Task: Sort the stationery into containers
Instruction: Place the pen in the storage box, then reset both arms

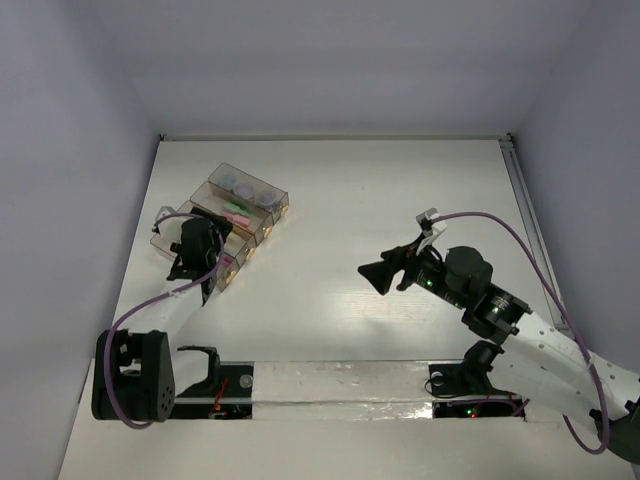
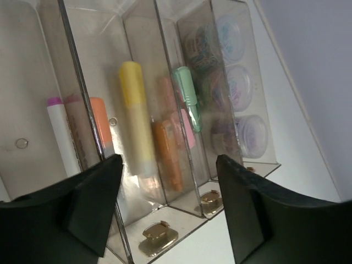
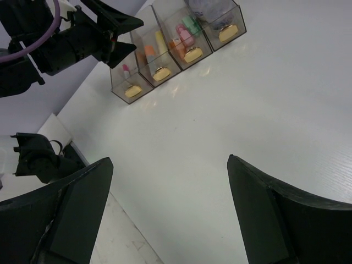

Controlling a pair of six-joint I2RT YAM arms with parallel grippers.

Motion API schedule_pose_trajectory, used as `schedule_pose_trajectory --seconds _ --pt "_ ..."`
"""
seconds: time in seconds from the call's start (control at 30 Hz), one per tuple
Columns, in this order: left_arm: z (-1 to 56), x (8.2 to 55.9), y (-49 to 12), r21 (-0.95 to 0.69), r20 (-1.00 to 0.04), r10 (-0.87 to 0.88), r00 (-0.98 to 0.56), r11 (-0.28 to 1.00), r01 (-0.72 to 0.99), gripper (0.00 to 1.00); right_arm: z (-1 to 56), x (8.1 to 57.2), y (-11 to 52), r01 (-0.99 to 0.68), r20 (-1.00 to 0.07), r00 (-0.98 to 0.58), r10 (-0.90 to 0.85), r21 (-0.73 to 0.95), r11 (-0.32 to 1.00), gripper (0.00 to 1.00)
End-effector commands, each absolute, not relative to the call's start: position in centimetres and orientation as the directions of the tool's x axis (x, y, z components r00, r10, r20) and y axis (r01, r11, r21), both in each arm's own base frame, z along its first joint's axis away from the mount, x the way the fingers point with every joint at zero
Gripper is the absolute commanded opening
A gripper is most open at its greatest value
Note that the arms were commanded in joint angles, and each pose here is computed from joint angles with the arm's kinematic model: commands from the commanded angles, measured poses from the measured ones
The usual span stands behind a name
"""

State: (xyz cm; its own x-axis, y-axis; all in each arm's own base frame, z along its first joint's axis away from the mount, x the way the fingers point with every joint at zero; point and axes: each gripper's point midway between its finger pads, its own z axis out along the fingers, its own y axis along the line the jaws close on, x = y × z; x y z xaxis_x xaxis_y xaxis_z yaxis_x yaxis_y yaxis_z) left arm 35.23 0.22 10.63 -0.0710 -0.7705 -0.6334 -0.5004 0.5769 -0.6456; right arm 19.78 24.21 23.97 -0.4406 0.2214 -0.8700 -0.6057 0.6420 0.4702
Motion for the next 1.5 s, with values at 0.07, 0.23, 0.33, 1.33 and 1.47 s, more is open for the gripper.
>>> schedule_pose_trajectory --seconds 0.07,0.23,0.33,1.33,1.47 --pt "15.6 35.3 0.8 -0.695 -0.655 -0.755 0.027 0.588 -0.413 0.77 25.2 19.9 23.8 -0.608 -0.882 -0.407 0.237 0.455 0.650 0.91" --pt "21.0 34.1 0.9 -0.720 -0.670 -0.736 0.098 0.614 -0.323 0.98 25.8 20.3 23.3 -0.591 -0.886 -0.385 0.259 0.453 0.668 0.94" --pt "23.8 33.2 0.2 -0.741 -0.663 -0.740 0.114 0.627 -0.240 0.99 26.3 20.6 23.0 -0.581 -0.889 -0.372 0.267 0.447 0.680 0.95" --pt "39.6 20.9 -3.3 -0.458 -0.848 -0.487 0.209 0.872 0.173 0.99 35.2 21.1 7.5 -0.138 -0.857 0.049 0.513 0.503 0.853 1.00" --pt "37.5 21.3 -3.1 -0.435 -0.869 -0.456 0.194 0.889 0.142 0.99 33.6 21.7 8.1 -0.111 -0.866 0.013 0.501 0.496 0.861 1.00"
